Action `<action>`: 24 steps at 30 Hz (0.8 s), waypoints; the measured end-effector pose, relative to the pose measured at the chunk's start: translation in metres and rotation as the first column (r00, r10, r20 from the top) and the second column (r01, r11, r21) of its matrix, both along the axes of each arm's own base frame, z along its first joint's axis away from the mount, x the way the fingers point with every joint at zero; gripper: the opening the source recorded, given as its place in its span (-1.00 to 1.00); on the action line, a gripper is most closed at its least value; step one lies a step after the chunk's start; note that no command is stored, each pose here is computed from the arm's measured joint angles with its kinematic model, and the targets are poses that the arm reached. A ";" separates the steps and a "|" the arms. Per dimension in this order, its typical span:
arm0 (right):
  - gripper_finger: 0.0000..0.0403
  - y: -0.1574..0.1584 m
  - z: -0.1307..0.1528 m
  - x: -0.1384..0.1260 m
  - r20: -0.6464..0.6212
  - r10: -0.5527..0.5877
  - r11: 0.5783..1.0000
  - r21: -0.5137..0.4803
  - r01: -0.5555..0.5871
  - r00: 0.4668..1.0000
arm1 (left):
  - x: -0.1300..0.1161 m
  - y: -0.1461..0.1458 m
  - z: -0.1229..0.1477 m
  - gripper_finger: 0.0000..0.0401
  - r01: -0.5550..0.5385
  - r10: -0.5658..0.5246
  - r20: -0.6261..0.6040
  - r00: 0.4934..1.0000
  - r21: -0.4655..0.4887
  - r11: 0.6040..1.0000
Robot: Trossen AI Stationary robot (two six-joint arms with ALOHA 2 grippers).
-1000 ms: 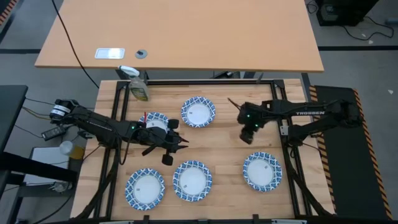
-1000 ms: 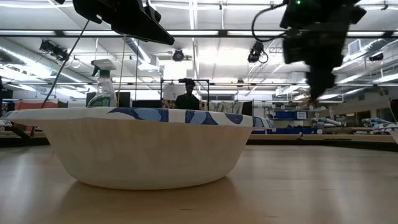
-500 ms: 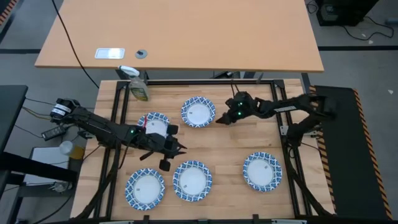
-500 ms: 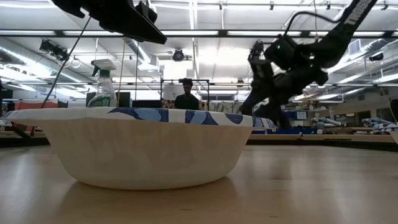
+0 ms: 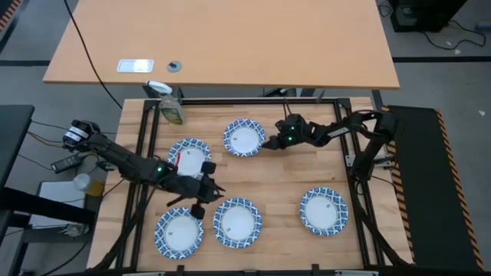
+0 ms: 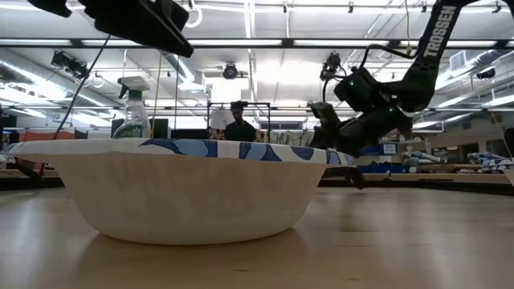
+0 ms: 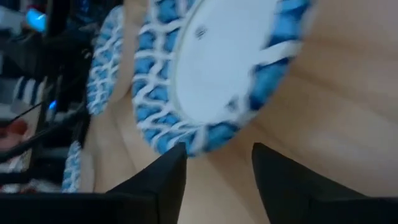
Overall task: Nest bowls inside each other
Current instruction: Stack the white bowl on top of the stacked white bowl
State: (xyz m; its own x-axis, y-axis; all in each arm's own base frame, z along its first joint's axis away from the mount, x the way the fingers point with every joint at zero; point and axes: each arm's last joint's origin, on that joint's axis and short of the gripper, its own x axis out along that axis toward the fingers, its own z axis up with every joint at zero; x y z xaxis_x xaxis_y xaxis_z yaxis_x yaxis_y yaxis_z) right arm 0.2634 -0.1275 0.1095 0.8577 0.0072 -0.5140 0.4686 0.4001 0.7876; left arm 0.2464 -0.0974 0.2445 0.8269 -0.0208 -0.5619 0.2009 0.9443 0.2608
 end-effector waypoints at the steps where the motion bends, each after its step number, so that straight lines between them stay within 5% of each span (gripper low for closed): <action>1: 0.00 -0.001 0.000 -0.001 -0.004 -0.017 1.000 0.008 0.017 1.000 | 0.000 0.000 0.000 -0.58 0.000 0.000 -0.003 1.000 0.001 1.000; 9: 0.16 -0.013 0.001 -0.005 -0.003 -0.114 0.993 -0.008 0.114 0.993 | 0.000 0.001 0.000 -0.58 -0.004 0.004 -0.004 1.000 0.002 1.000; 24: -0.02 -0.007 0.005 0.002 0.029 -0.204 0.976 -0.069 0.206 0.978 | 0.005 0.010 0.002 -0.58 -0.040 0.040 0.022 0.999 -0.010 0.999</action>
State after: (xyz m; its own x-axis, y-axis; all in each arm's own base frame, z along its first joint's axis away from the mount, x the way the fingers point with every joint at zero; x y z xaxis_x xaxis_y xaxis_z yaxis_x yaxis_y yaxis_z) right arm 0.2657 -0.1349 0.1145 0.8478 -0.2061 -0.4886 0.5301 0.3529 0.7710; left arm 0.2516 -0.0870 0.2463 0.8394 0.0072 -0.5435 0.1571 0.9540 0.2553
